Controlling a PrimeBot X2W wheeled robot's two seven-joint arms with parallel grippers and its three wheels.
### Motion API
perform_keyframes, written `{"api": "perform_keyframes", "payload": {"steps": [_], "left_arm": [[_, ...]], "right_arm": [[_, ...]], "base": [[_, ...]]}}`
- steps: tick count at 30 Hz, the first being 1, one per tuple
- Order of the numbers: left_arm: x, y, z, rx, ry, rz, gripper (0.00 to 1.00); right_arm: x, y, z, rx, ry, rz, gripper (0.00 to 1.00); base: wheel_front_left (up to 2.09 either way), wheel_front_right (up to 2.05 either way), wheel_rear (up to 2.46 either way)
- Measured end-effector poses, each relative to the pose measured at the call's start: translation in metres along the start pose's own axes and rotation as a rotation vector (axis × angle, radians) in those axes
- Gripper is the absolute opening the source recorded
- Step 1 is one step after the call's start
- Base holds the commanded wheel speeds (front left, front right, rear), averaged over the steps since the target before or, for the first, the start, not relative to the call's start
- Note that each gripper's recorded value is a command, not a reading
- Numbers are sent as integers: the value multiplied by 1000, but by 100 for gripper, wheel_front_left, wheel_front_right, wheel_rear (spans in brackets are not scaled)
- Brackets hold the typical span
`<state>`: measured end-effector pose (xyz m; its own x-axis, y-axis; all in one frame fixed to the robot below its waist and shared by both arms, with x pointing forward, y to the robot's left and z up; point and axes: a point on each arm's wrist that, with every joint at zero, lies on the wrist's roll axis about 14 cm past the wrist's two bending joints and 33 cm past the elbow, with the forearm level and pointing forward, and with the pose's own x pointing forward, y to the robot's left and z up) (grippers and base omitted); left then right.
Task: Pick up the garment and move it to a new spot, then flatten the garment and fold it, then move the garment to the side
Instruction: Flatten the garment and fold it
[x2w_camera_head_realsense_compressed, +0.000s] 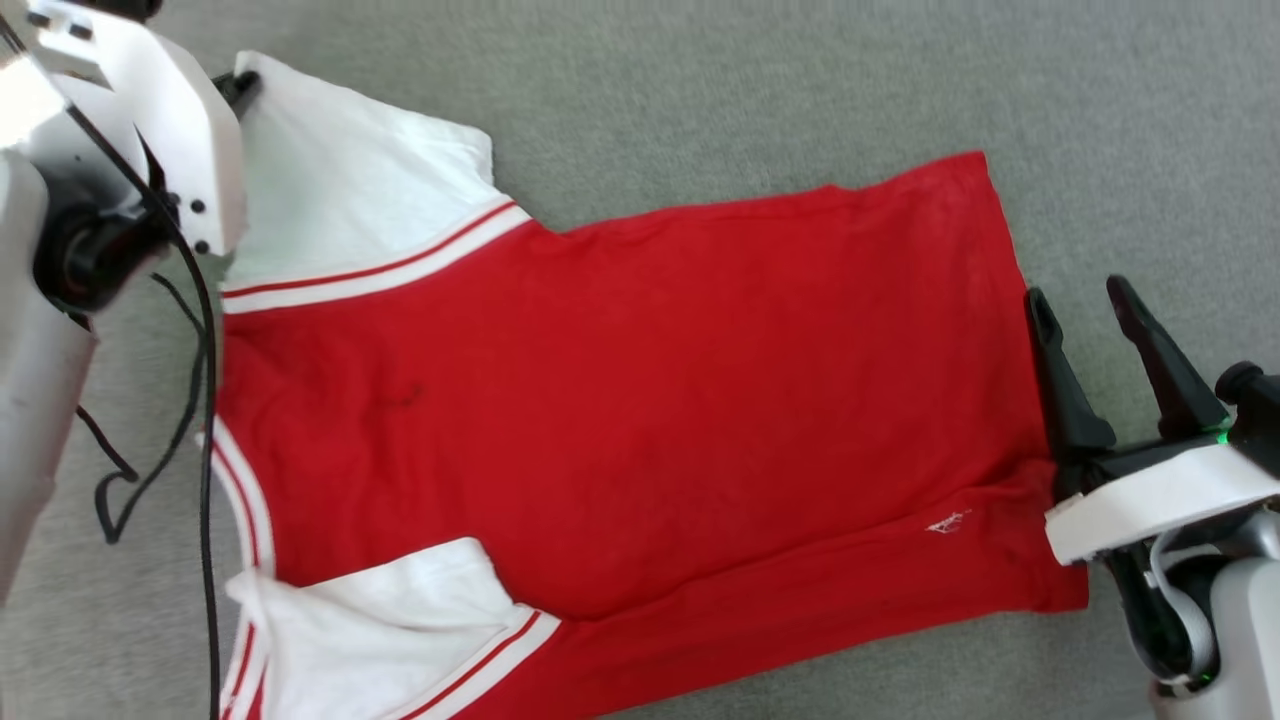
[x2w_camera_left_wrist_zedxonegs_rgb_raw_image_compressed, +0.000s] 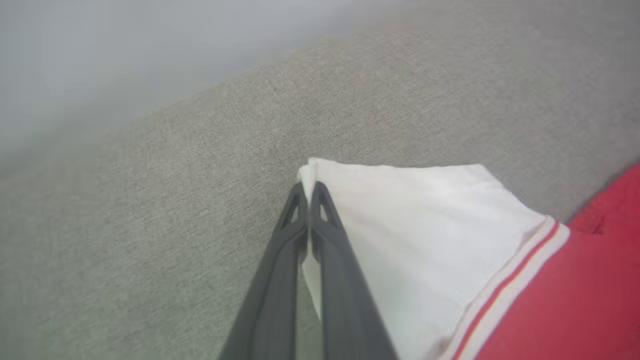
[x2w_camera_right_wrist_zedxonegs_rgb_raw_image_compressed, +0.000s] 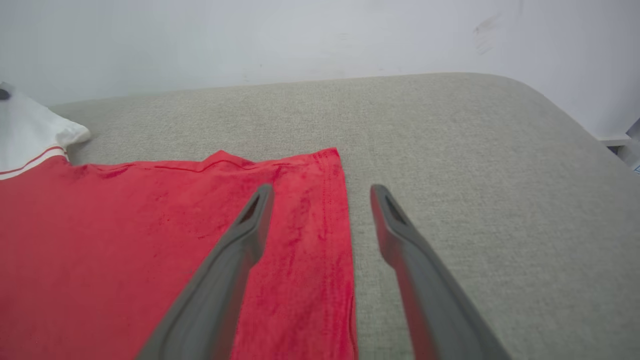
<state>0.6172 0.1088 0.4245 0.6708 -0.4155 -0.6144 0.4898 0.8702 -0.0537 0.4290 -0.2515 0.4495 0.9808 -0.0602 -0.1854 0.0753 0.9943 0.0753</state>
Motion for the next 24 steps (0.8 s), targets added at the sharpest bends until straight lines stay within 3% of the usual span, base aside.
{"api": "perform_keyframes", "payload": {"steps": [7, 14, 18, 24], "left_arm": [[-51, -17, 20, 37, -139, -13, 0], [-98, -40, 14, 27, -205, -48, 0], [-119, -48, 14, 17, -249, -57, 0], [-129, -55, 1, 9, -255, -61, 0]], "right_arm": [[1, -2, 8, -90, 90, 43, 100], [27, -2, 16, -222, 244, 108, 100], [45, 11, 11, -209, 346, 159, 100], [68, -1, -13, -248, 533, 139, 100]], "base": [[0, 0, 0], [0, 0, 0], [0, 0, 0], [0, 0, 0]]}}
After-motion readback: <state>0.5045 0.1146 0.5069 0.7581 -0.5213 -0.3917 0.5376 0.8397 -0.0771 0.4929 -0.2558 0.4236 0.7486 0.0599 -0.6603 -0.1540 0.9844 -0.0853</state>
